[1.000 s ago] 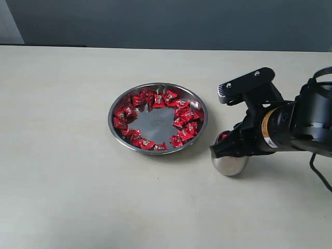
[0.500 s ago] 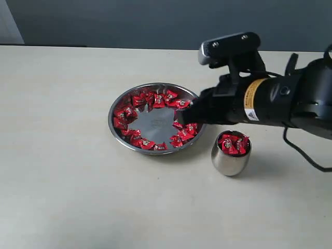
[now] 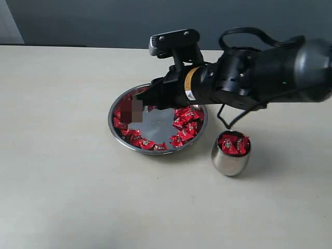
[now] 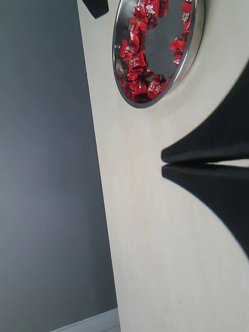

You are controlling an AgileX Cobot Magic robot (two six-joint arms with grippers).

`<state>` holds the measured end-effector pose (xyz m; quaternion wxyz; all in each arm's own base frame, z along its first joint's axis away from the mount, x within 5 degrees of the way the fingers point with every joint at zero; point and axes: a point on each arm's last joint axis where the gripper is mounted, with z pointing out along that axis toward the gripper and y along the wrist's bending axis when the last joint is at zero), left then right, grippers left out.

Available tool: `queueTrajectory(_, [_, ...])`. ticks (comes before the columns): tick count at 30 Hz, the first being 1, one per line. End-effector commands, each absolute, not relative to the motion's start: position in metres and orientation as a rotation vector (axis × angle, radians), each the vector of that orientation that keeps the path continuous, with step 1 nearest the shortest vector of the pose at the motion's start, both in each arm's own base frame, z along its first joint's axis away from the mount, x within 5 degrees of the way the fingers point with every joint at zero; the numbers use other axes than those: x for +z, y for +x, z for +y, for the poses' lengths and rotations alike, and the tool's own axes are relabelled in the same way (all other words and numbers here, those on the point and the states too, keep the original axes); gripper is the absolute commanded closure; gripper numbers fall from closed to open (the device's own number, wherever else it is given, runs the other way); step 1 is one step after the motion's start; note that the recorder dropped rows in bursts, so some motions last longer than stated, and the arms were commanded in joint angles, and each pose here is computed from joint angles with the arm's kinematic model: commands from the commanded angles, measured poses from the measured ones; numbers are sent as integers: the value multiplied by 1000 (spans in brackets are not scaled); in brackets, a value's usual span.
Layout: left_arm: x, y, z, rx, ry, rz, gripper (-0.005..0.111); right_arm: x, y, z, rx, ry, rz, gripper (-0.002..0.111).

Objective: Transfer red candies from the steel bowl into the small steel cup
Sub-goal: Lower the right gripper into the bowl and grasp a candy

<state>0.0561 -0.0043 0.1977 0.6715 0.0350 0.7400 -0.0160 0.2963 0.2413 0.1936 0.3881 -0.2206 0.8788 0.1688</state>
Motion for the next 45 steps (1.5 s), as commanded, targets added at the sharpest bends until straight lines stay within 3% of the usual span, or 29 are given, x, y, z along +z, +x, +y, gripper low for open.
queueTrajectory(1, [197, 56, -4, -37, 77, 1662, 105, 182, 318, 258, 429, -564, 2233, 70])
queueTrajectory(22, [197, 56, -4, -37, 77, 1662, 105, 124, 311, 280, 376, -628, 2373, 70])
queueTrajectory(45, [197, 56, -4, -37, 77, 1662, 105, 113, 310, 286, 480, -512, 2407, 70])
